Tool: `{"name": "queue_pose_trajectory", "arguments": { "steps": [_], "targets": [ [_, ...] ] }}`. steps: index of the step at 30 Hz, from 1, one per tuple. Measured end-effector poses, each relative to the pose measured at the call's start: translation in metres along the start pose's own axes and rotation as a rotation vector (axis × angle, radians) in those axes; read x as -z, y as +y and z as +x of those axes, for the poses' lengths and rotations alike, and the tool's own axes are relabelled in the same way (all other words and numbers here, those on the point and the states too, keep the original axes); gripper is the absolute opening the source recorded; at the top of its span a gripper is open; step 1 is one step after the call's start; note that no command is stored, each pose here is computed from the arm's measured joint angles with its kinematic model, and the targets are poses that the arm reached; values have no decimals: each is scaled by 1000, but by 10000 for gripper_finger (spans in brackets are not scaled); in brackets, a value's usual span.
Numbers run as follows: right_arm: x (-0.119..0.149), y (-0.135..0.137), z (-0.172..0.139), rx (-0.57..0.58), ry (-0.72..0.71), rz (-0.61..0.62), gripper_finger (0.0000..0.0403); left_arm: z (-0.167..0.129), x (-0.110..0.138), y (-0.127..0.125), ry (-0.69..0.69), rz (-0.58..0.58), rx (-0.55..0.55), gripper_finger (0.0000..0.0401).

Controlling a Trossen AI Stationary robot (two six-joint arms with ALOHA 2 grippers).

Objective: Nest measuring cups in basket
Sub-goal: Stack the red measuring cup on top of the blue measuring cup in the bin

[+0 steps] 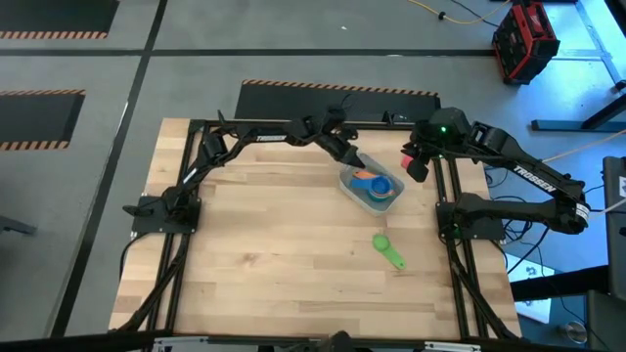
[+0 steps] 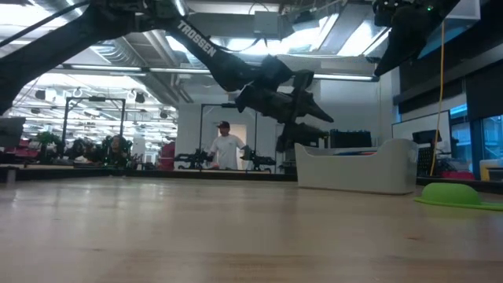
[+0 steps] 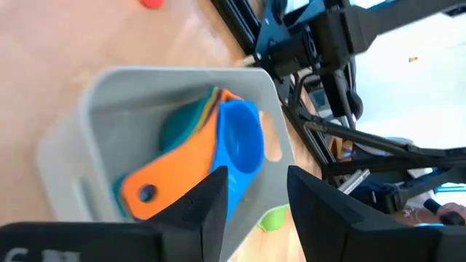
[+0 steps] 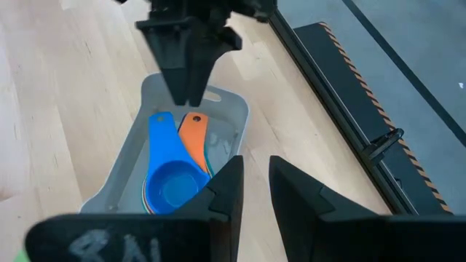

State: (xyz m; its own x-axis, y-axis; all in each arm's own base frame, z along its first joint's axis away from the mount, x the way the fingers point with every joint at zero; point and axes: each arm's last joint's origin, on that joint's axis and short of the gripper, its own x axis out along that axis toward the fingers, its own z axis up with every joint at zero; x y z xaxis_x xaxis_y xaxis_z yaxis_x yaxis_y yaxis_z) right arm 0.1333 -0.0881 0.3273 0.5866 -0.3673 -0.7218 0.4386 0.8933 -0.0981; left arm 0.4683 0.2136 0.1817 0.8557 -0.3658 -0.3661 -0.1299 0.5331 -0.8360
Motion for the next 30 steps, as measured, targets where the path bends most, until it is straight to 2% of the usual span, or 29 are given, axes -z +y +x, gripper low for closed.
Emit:
{"name": "queue_pose_trajectory", "arguments": {
  "steps": [5,12,19,25,30],
  "targets": [
    [0,0,0,0,0,0,73,-11,-9,8,-44,6,-25,134],
    [0,0,0,-1,0,0,73,-31,-22,17,-98,139,-33,134],
    [0,0,0,-13,-4,0,73,-52,-33,13,-125,269,-32,134],
    [-5,0,0,-5,-50,-2,73,-78,-43,-10,-167,403,-42,134],
    [-9,-3,0,42,-82,0,73,-103,-43,-39,-167,534,-116,134]
  ]
}}
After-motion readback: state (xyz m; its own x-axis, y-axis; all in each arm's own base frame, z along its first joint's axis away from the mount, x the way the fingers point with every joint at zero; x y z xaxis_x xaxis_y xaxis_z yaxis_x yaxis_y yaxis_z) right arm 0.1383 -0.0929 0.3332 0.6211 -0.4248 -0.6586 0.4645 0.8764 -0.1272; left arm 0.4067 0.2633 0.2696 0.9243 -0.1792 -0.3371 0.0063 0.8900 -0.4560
